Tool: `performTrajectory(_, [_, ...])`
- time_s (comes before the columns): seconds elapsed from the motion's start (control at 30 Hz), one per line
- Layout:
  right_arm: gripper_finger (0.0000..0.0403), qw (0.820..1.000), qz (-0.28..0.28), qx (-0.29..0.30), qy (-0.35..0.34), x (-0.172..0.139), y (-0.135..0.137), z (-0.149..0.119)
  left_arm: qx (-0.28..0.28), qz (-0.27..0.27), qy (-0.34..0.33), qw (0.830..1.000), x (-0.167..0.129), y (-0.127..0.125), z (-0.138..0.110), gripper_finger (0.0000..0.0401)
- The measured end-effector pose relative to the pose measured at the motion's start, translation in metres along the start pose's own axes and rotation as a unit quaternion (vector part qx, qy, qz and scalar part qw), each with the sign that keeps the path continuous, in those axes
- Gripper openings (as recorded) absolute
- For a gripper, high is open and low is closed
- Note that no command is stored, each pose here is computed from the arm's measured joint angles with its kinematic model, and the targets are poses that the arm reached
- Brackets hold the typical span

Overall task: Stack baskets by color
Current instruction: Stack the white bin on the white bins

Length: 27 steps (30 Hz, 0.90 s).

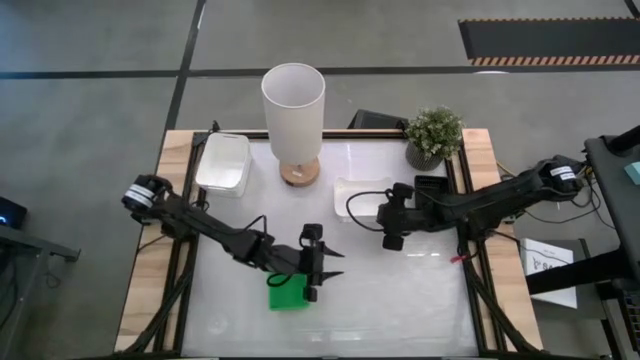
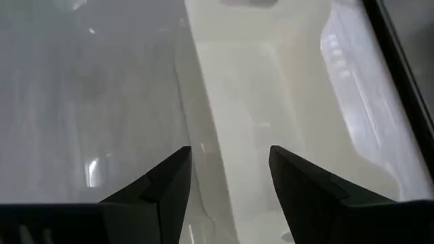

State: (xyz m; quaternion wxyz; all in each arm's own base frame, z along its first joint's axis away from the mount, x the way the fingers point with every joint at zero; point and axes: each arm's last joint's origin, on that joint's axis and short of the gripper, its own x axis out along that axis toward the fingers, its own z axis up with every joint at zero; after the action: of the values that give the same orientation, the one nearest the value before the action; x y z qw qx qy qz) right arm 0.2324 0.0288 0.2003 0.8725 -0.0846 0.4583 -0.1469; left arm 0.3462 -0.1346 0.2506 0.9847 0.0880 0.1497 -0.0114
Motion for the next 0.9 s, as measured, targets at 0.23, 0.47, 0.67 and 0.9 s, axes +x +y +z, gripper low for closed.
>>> performTrajectory(0.23, [0.0167,0.999,-0.009,-0.01,0.04,0.017,0.007,-0.007,0.008,0.024,0.042,0.999,-0.014,-0.001,-0.002,0.0169])
performTrajectory(0.47, [0.01,0.997,-0.017,-0.018,0.068,0.033,0.014,-0.01,0.008,0.03,0.041,0.999,-0.026,0.005,0.001,0.0169])
performTrajectory(0.67, [0.0017,0.996,-0.005,0.068,0.057,0.038,0.018,0.0,-0.006,0.082,0.051,0.995,-0.033,0.01,-0.011,0.0169])
performTrajectory(0.9, [0.0013,0.972,0.015,0.234,-0.002,0.042,0.025,0.027,-0.024,0.118,0.039,0.992,-0.033,0.013,-0.023,0.0169])
